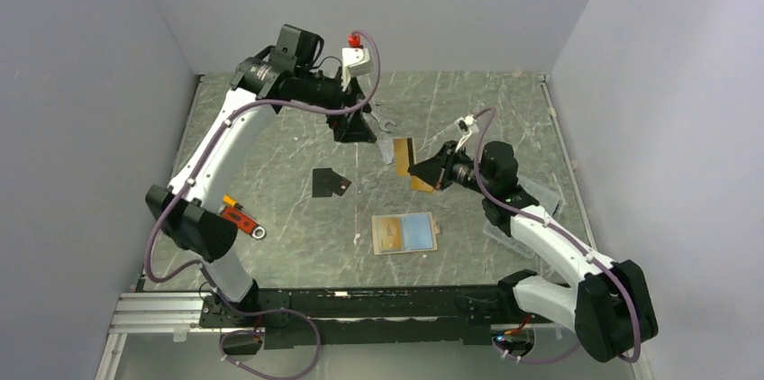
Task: Put the credit cards into the card holder
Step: Pick up the credit card from the center of the board.
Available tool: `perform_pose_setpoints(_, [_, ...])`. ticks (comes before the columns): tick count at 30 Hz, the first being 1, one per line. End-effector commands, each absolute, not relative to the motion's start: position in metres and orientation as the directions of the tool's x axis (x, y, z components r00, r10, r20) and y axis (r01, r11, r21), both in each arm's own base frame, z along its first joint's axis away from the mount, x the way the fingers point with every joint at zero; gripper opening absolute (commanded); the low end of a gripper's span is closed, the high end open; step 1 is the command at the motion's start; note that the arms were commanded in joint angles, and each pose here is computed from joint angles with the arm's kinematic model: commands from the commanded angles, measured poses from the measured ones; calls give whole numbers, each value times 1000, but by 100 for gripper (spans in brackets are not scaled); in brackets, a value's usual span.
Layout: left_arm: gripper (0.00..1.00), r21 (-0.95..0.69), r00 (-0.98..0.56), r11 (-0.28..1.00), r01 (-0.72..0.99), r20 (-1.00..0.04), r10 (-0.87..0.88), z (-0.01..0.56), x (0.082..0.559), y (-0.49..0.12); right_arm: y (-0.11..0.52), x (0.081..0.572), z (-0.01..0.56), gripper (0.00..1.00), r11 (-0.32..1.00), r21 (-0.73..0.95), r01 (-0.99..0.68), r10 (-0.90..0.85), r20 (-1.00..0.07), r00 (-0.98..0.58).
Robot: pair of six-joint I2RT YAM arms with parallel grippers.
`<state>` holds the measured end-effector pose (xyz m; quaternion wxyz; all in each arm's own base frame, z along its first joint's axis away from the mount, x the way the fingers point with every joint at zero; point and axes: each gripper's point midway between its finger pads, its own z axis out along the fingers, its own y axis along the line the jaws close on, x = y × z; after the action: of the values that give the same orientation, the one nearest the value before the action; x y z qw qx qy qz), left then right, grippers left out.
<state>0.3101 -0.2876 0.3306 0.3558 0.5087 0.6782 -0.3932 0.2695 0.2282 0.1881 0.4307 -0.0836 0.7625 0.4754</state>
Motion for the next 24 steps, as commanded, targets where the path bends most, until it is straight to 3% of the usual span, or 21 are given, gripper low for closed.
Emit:
perform_pose_setpoints(1, [99,-211,-196,0,977,-908,371,339,258,-291,241,245,238,0,399,520,-755,141,-849,-510])
perform_pose_setpoints(9, [99,-296,-265,-33,954,-894,361,338,229,-289,244,212,286,0,267,470,-841,102,-882,-461])
perform_pose_setpoints(13, [99,57,110,-126,990,-876,470,377,200,-286,237,210,294,0,286,476,-832,98,-878,-468])
perform_pose_setpoints(16, [99,166,174,-64,984,-826,536,357,212,-274,228,216,294,0,318,489,-813,121,-871,-477])
perform_pose_setpoints(19, [99,20,61,-69,997,-742,668,300,214,-268,220,222,296,0,343,492,-800,145,-869,-473])
perform_pose_setpoints(22, [99,-169,-59,-68,983,-649,758,283,208,-273,217,224,297,0,357,488,-797,142,-871,-470])
perform_pose_setpoints(24, [100,-96,-41,-30,995,-658,752,294,220,-275,215,227,298,0,370,488,-790,144,-870,-471])
